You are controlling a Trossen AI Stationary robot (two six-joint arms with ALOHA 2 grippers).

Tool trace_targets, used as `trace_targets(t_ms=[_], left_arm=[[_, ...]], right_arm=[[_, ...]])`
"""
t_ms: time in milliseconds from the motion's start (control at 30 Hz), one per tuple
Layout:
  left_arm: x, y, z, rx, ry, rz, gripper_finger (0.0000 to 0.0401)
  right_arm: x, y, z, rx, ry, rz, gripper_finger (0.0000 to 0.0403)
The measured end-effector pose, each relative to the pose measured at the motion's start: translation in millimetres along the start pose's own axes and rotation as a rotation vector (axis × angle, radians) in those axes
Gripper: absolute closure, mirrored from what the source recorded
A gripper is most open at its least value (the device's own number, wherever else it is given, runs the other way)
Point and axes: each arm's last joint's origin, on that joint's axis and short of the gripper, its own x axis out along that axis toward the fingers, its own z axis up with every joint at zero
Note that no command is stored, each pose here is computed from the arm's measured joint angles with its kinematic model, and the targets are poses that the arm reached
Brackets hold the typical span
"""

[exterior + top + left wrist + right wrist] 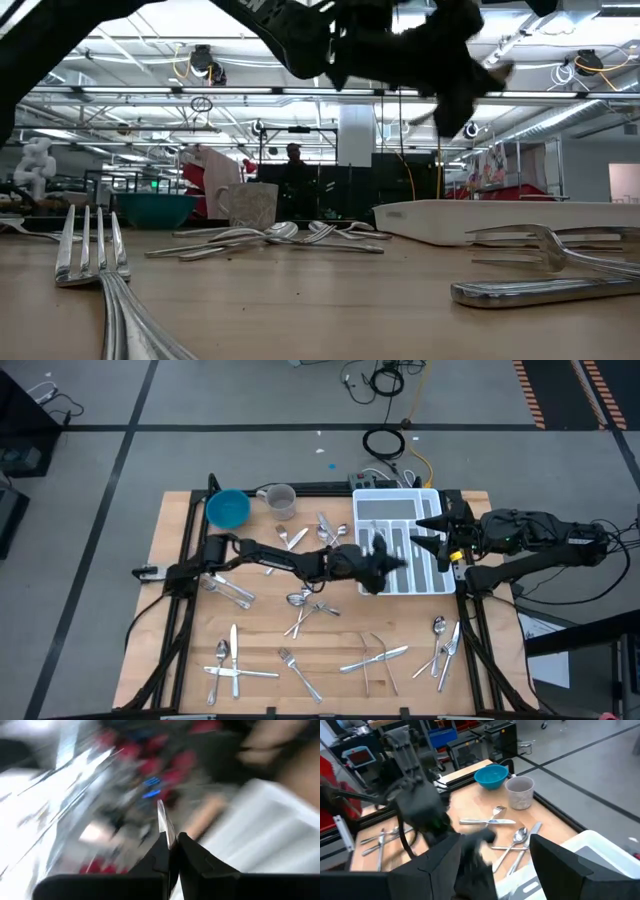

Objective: Sort silverware
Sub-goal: Put the spoon in the silverware tray

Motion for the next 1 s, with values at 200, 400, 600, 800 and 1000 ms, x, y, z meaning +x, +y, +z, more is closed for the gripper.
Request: trace_targets(t_ms=[200,400,600,800,1000], left_arm=[[-9,10,-27,-0.398,0.657,0.462,0.0384],[-28,43,-13,-0.813,0.757,0.327,0.0384],[-30,70,-42,-1.375,0.906,0.198,0.0384],[-52,71,-74,-1.617,1.22,0.469,0.0384],[-50,69,-61,-1.774,1.119,0.649,0.0384]], right_arm=[[0,-1,1,0.018,-0.017,-0.026,0.0173],[1,2,6,-0.003,-0.066,-0.004,0.0172],[0,4,9,0.005,-0.097,0.012,0.0172],[3,5,9,0.003,-0.088,0.009,0.0172],[5,6,8,-0.009,-0.077,0.011,0.0172]])
